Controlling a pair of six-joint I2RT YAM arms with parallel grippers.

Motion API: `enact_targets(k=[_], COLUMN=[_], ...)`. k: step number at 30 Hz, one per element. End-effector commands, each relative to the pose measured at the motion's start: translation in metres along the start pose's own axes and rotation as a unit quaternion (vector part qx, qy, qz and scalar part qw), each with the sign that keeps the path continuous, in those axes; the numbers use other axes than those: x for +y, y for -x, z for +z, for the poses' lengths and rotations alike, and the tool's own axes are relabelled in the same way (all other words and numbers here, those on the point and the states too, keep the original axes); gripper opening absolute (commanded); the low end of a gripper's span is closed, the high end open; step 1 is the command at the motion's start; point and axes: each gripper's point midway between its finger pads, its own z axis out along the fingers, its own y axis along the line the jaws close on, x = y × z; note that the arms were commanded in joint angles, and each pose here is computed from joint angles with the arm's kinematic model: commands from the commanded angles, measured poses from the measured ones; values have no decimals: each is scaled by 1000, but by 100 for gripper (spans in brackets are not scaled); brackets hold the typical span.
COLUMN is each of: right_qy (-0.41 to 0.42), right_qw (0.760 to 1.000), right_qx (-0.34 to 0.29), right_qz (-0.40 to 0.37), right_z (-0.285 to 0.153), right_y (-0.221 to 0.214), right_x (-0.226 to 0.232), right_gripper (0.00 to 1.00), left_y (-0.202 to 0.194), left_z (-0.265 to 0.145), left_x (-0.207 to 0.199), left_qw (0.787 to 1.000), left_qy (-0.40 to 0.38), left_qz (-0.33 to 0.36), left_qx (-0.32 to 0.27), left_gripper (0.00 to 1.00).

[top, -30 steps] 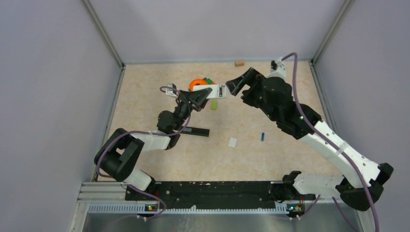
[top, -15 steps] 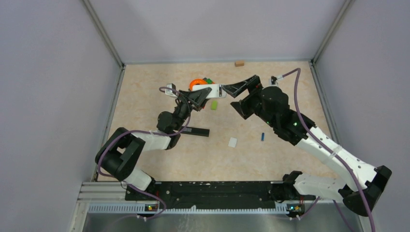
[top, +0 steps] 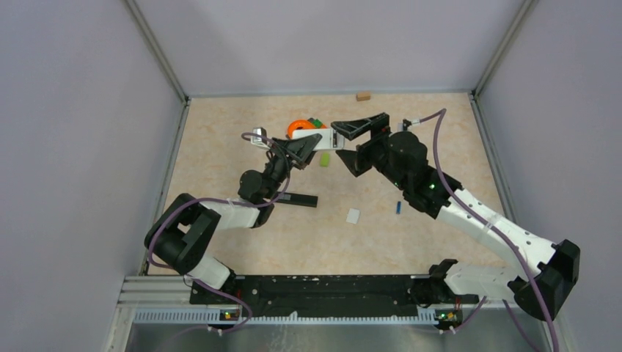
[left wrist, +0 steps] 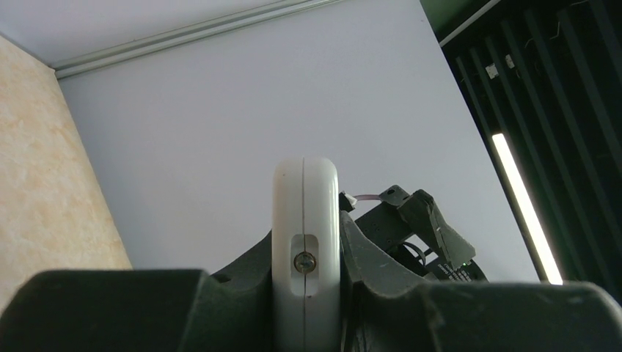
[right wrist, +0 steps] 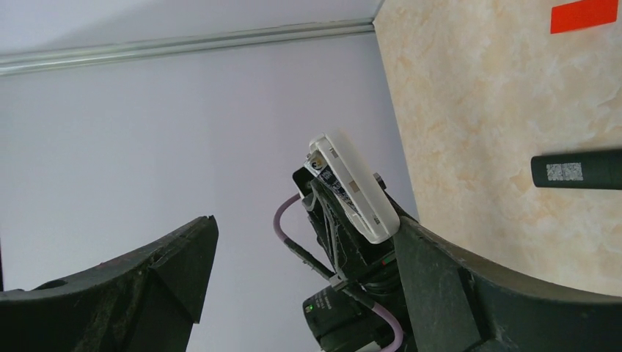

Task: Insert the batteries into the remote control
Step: Load the battery into the remote control.

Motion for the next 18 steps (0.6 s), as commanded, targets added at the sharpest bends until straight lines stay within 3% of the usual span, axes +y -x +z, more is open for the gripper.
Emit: enact_targets(k=[1,8,13,18], right_qy=[31,32,29,33], right_qw=[999,998,997,997], right_qx=[-1,6,-2,-20], right_qz=[36,56,67,69], right_z=[4,10,11,8], right_y=[4,5,9,18], right_x=[14,10,5,5], right_gripper=[89,80,66,64], left_y=[-1,-4,-5,-7], left_z=[-5,-5,-6,-6], left_x=[-43,-46,-45,-43], left_qw=[997,996,996,996], left_qy=[-81,-85,-84,-82], left_qz=[14,23,26,29], left_qx=[-2,3,5,5], left_gripper=[0,0,0,0])
